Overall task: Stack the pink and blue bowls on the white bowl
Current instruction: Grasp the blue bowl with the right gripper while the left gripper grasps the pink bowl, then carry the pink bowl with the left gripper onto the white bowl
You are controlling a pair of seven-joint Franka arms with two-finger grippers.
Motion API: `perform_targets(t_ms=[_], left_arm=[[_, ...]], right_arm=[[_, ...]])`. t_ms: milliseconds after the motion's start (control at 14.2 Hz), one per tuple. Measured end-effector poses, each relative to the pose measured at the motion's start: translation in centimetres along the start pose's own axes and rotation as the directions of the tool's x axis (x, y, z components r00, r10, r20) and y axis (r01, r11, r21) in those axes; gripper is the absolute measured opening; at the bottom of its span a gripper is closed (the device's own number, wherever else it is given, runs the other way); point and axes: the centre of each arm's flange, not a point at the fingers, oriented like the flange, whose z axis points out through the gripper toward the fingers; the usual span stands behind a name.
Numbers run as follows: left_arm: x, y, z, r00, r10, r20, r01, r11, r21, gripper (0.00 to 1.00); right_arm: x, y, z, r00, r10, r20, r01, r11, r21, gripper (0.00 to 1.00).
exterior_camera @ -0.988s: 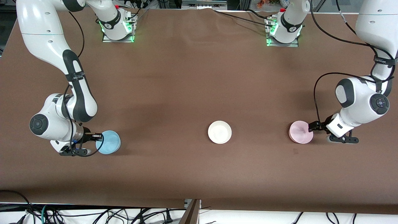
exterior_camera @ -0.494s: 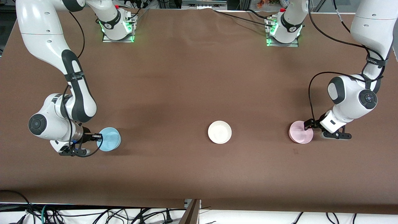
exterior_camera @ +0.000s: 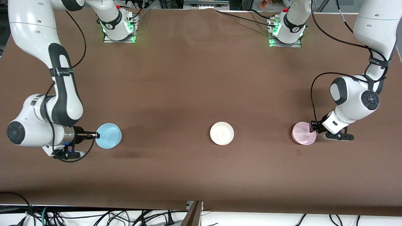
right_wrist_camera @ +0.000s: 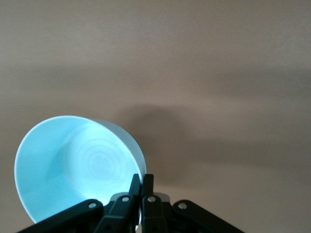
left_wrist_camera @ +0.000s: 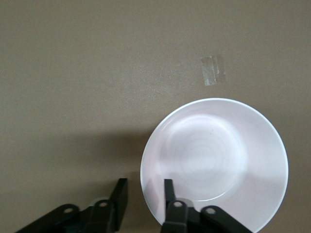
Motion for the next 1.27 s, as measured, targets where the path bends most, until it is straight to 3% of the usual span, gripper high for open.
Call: perform_targets(t_ms=[212, 282, 494, 706, 988, 1271], left_arm=[[0.2, 0.8, 0.0, 1.0, 0.014, -0.001, -0.014, 1.0, -0.001, 0.05], [0.3, 1.3, -0.3, 1.0, 0.024, -0.006, -0.024, 1.0, 0.0, 0.03], [1.1, 3.0, -1.9, 0.999, 0.031, -0.017, -0.031, 1.0, 0.001, 0.03], [3.1, 6.9, -6.5, 0.999, -0.032, 0.039, 0.032, 0.999, -0.007, 0.03], [5.5, 18.7, -15.7, 0.978, -0.184, 0.103, 0.184, 0.983, 0.01, 0.03], [4.0, 30.4, -16.0, 0.933, -0.346, 0.099, 0.346, 0.938, 0.022, 0.03]], right_arm=[[-1.1, -0.7, -3.2, 1.0, -0.006, 0.017, 0.006, 1.0, -0.001, 0.03], [-1.4, -0.9, -3.8, 1.0, -0.002, 0.026, 0.002, 1.0, -0.014, 0.03], [-1.7, -1.3, -4.5, 1.0, 0.001, 0.029, 0.0, 0.999, -0.033, 0.03], [-1.7, -1.3, -4.5, 0.999, 0.004, 0.031, -0.003, 0.999, -0.035, 0.03], [-1.8, -1.3, -4.4, 0.999, 0.006, 0.039, -0.005, 0.999, -0.034, 0.03], [-2.0, -1.3, -4.5, 0.999, 0.008, 0.048, -0.006, 0.999, -0.034, 0.03]])
